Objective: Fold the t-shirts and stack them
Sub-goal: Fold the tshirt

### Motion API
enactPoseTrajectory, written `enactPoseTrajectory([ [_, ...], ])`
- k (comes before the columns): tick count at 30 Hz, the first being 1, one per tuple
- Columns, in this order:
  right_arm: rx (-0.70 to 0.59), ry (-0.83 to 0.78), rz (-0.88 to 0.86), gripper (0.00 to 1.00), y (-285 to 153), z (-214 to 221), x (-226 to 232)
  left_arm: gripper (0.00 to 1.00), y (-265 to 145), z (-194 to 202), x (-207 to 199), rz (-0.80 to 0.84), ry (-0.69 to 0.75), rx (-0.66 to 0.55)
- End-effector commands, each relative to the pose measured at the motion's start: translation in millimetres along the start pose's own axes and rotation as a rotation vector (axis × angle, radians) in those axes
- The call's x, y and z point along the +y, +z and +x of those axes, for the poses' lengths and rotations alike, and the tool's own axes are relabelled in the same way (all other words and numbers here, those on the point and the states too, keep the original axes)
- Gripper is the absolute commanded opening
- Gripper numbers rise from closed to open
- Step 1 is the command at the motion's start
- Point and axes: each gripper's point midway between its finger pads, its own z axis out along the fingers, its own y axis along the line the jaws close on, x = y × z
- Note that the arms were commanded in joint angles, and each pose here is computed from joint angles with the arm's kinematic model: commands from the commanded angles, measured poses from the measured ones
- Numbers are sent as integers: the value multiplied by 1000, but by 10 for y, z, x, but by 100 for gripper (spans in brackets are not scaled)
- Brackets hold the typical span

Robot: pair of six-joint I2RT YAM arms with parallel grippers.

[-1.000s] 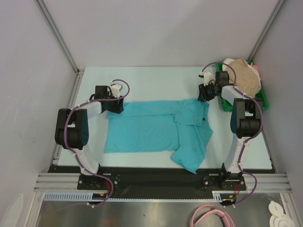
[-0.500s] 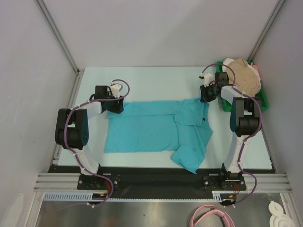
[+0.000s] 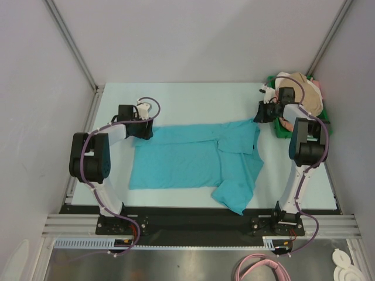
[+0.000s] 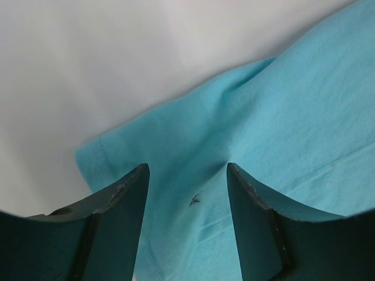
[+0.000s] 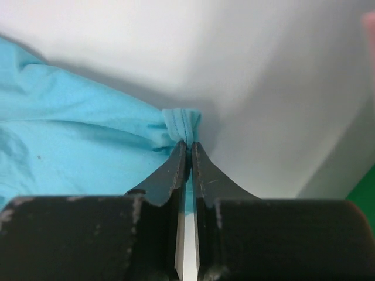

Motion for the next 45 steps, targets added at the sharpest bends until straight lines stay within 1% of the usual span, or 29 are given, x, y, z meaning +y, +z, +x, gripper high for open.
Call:
enactPoseTrajectory([
  [1,-42,105,-78,7,-64,-93,-78,61,-11,-132,84,-24,-19,-21],
  [4,-32,139,-115,8,-41,-62,-76,61,9,-133,99,-26,-24,-10],
  [5,-21,144,-120,19,-33,-39,-71,61,12,-160,111,-30,-24,-13],
  [6,-19,139,-124,27,-40,-63,-73,61,27,-141,111,-28,-29,-5],
  [8,-10,137,-139,36,-63,-57,-38,61,24,-132,120,-32,-34,-1],
  [10,-19,117,-124,41,-122,-47,-21,61,-5,-142,115,-36,-29,-15],
  [11,-68,75,-99,42,-257,-207,-10,61,-12,-154,118,-40,-28,-22],
  [12,-64,66,-90,43,-289,-142,15,61,-19,-172,123,-43,-27,-32],
  [13,-76,48,-69,43,-350,-169,12,61,-44,-196,121,-46,-22,-43],
  [14,-130,0,-41,44,-517,-347,44,61,-46,-178,119,-48,-20,-43],
  [17,-158,-66,20,44,-653,-344,84,61,-39,-201,148,-60,-16,-46],
  [18,-183,-111,33,44,-757,-443,189,62,-30,-164,148,-59,-19,-30],
  [19,-182,-149,62,45,-780,-444,192,61,-25,-165,153,-59,-20,-25],
  [21,-173,-183,59,44,-768,-368,303,61,-1,-143,167,-58,-33,-3],
  [24,-118,-223,19,44,-652,-229,540,61,4,-132,175,-61,-33,5],
  [25,-86,-230,-4,44,-538,-148,624,61,2,-126,184,-67,-34,8],
  [28,-11,-208,-25,42,-349,75,603,61,-15,-137,186,-68,-31,9],
  [29,8,-221,-47,42,-258,101,717,61,-18,-129,186,-69,-31,13],
  [30,16,-221,-52,42,-215,104,726,61,-31,-138,190,-71,-29,14],
  [33,47,-193,-55,41,-102,170,700,61,-66,-138,213,-88,-23,18],
  [37,123,-198,1,41,21,273,602,62,-51,-154,289,-115,-14,44],
  [40,194,-201,24,41,136,410,540,62,19,-117,344,-123,-19,92],
  [41,189,-207,39,41,160,342,502,62,100,-146,390,-122,-21,103],
  [42,213,-200,39,41,231,411,474,61,129,-120,396,-118,-27,126],
  [45,219,-203,56,41,303,329,404,61,267,-119,399,-80,-55,189],
])
